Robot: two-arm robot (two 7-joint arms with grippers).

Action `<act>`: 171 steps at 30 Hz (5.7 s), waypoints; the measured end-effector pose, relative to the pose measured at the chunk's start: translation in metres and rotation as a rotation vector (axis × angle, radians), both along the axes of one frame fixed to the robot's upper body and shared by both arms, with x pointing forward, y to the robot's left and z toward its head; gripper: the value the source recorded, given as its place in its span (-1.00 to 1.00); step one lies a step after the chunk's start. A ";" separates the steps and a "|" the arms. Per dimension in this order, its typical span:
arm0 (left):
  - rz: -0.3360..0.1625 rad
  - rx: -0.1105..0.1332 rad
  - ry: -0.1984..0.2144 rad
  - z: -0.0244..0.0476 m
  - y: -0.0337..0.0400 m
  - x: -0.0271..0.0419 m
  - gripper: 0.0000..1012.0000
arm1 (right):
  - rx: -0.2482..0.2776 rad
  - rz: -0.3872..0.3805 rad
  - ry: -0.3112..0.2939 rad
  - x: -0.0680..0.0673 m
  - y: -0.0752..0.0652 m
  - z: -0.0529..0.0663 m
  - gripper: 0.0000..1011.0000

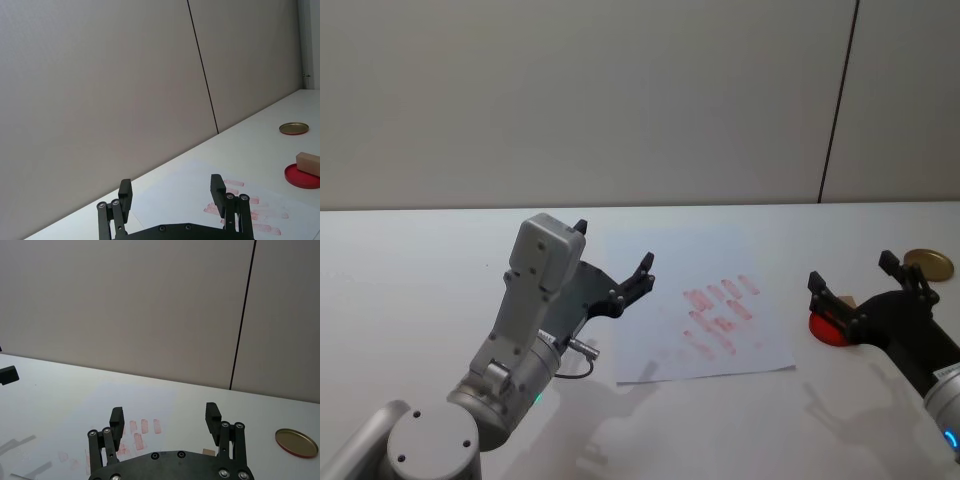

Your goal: Use the one hand to pick up the stamp and affix it onto the A4 paper.

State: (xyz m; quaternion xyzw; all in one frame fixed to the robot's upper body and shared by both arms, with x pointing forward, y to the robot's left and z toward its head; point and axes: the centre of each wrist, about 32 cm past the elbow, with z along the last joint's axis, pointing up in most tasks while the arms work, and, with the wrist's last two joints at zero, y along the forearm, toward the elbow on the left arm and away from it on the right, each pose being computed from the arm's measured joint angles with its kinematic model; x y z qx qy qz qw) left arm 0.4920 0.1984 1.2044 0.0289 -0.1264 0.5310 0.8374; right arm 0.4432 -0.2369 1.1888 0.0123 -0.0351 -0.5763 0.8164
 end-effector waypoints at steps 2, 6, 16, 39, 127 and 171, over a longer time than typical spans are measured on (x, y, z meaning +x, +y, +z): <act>0.000 0.000 0.000 0.0000 0.0000 0.0000 0.96 | 0.000 0.000 0.000 0.000 0.000 0.000 0.98; 0.000 0.000 0.000 0.0000 0.0000 0.0000 0.96 | 0.000 0.000 0.000 0.000 0.000 0.000 0.98; 0.000 0.000 0.000 0.0000 0.0000 0.0000 0.96 | 0.000 -0.001 0.000 0.000 0.000 0.000 0.98; 0.000 0.000 0.000 0.0000 0.0000 0.0000 0.96 | 0.000 -0.001 0.000 0.000 0.000 0.000 0.98; 0.000 0.000 0.000 0.0000 0.0000 0.0000 0.96 | 0.025 -0.187 0.475 0.082 0.002 0.018 0.93; 0.000 0.000 0.000 0.0000 0.0000 0.0000 0.96 | -0.026 -0.215 0.572 0.102 0.015 -0.002 -0.57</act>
